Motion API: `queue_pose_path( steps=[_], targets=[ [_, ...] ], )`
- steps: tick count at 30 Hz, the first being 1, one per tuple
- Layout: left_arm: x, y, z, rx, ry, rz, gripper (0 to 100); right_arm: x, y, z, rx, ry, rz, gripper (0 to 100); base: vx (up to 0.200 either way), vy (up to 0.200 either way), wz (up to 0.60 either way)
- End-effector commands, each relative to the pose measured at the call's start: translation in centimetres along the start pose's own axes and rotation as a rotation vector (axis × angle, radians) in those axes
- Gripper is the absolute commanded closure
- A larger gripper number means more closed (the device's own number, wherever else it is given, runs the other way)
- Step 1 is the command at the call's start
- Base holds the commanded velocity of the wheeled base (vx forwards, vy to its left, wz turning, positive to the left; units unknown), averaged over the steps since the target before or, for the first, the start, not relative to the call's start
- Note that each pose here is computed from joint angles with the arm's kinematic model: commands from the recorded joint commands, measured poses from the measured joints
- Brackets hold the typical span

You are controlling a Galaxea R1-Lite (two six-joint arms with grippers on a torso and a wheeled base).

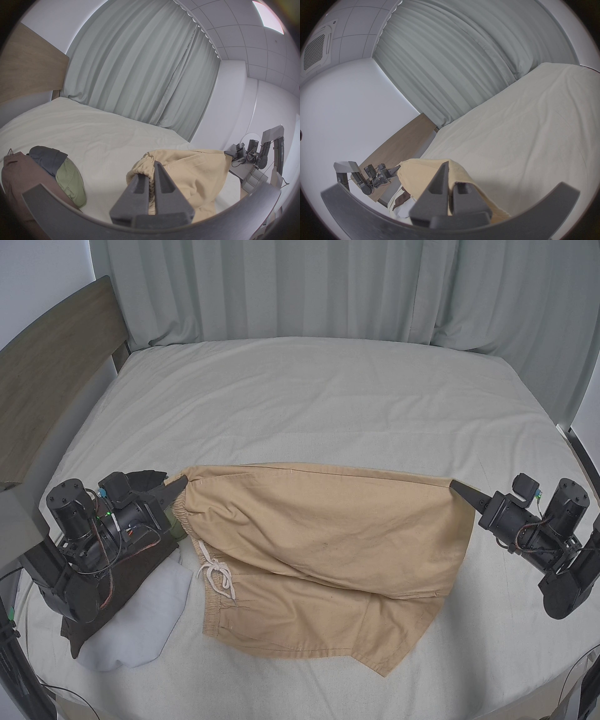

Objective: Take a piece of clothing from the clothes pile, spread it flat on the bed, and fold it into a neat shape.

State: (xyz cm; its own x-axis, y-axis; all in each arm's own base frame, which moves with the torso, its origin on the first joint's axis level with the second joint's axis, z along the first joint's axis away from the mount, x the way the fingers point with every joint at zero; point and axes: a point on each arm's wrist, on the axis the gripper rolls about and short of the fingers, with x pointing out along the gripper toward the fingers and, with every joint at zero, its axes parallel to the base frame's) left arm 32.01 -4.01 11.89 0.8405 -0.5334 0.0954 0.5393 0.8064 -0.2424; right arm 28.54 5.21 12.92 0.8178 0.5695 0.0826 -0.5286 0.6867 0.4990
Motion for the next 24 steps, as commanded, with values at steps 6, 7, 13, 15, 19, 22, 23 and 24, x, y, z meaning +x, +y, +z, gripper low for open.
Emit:
queue_pose_path(
  steps=[6, 7, 13, 15, 19, 22, 23, 24],
  targets=[
    [-0.01, 0.11, -0.05, -0.002, 0.0, 0.004, 100, -0.05, -0.22, 0.09, 0.0, -0.003, -0.006, 100, 0.0, 0.0, 0.0],
    [-0.01, 0.11, -0.05, 0.0, 0.0, 0.004, 100, -0.07, -0.26, 0.1, 0.001, -0.003, -0.008, 100, 0.0, 0.0, 0.0],
    [-0.03, 0.11, -0.08, -0.002, 0.002, 0.004, 100, -0.12, -0.39, 0.13, 0.001, -0.004, -0.013, 100, 0.0, 0.0, 0.0],
    [-0.01, 0.07, -0.09, -0.001, 0.002, 0.002, 100, -0.13, -0.43, 0.15, 0.001, -0.005, -0.014, 100, 0.0, 0.0, 0.0],
    [-0.04, 0.09, -0.03, 0.0, 0.0, 0.004, 100, -0.19, -0.53, 0.22, 0.0, -0.006, -0.017, 100, 0.0, 0.0, 0.0],
    [-0.02, 0.05, -0.04, 0.0, 0.001, 0.002, 100, -0.16, -0.52, 0.16, 0.001, -0.004, -0.016, 100, 0.0, 0.0, 0.0],
    [-0.01, 0.07, -0.09, -0.001, 0.002, 0.002, 100, -0.16, -0.52, 0.16, 0.001, -0.004, -0.016, 100, 0.0, 0.0, 0.0],
    [-0.01, 0.07, -0.09, -0.001, 0.002, 0.002, 100, -0.16, -0.52, 0.16, 0.001, -0.004, -0.016, 100, 0.0, 0.0, 0.0]
  ],
)
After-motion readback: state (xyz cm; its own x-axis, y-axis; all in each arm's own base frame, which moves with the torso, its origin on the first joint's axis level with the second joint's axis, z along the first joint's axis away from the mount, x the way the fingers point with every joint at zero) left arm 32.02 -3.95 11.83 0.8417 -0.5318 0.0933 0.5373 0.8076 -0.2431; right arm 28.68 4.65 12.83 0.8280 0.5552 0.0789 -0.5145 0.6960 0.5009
